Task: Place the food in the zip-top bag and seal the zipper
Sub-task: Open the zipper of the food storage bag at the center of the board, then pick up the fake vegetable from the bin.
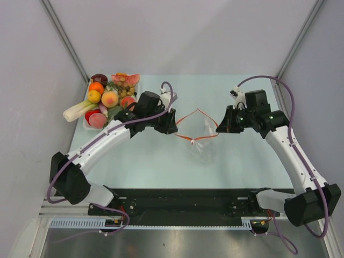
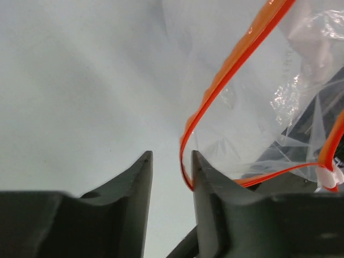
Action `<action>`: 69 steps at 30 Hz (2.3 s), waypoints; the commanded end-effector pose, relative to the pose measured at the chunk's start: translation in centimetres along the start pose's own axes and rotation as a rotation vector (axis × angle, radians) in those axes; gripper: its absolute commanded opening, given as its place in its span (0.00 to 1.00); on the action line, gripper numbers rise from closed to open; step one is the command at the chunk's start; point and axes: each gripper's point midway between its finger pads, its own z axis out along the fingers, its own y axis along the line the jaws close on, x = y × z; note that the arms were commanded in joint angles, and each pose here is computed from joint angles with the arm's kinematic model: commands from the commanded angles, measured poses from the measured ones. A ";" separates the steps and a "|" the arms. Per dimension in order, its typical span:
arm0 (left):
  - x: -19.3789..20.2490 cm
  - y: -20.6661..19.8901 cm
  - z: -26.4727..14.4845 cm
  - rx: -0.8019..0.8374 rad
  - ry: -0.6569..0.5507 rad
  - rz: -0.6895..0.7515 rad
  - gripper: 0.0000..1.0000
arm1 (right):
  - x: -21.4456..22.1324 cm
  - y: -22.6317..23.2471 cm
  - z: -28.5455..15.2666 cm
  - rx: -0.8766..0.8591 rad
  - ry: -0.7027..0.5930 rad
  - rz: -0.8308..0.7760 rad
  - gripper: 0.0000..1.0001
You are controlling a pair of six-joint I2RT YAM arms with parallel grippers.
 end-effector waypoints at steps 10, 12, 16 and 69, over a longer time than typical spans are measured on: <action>-5.3 4.4 -12.0 0.077 -0.209 0.212 1.00 | -1.8 0.7 2.9 -0.059 -0.040 0.042 0.00; -4.6 5.5 -13.3 0.041 -0.201 0.263 1.00 | -1.8 0.8 2.8 -0.060 -0.042 0.042 0.00; -2.2 9.1 -14.5 -0.105 -0.144 0.645 1.00 | -1.7 0.8 2.9 -0.062 -0.042 0.041 0.00; -5.0 8.0 -14.3 -0.080 -0.284 1.137 0.20 | -1.8 2.6 3.1 -0.138 -0.016 0.032 0.00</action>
